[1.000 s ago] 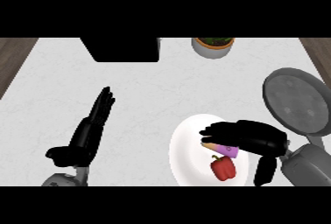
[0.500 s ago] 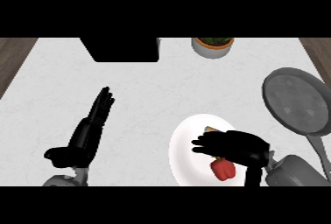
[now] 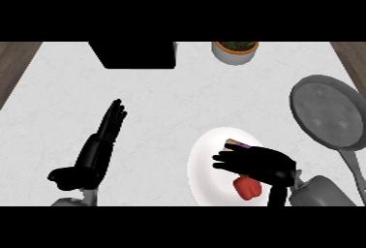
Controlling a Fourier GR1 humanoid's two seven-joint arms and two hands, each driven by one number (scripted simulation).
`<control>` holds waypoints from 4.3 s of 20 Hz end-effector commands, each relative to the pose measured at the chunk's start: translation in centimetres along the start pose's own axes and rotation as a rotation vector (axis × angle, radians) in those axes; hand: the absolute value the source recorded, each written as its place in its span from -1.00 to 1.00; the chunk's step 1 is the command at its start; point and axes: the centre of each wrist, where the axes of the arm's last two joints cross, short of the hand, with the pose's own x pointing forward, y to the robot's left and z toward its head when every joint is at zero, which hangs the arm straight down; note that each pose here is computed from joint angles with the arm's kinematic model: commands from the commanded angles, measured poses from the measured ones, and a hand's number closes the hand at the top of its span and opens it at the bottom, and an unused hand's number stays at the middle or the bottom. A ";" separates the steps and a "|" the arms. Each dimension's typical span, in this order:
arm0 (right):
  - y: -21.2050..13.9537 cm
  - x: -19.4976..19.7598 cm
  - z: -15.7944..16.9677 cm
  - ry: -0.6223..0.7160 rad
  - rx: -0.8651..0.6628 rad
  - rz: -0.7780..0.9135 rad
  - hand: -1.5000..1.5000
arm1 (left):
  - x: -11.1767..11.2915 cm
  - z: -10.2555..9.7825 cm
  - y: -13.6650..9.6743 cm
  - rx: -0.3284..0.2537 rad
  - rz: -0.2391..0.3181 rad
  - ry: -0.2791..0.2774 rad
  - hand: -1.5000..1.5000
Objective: Pick the bell pepper from the plate and place it in the pan
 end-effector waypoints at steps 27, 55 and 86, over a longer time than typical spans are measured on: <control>4.7 -2.1 -3.5 -0.046 -0.105 0.197 1.00 | -1.6 0.9 0.5 -0.003 -0.003 0.002 0.00; -11.4 0.9 -0.6 1.305 -1.479 -0.196 1.00 | 0.9 -0.8 -0.8 0.013 -0.001 0.001 0.00; -5.2 -16.6 16.9 1.604 -1.293 -0.337 -1.00 | 0.4 -1.5 -0.6 -0.040 0.003 -0.031 0.00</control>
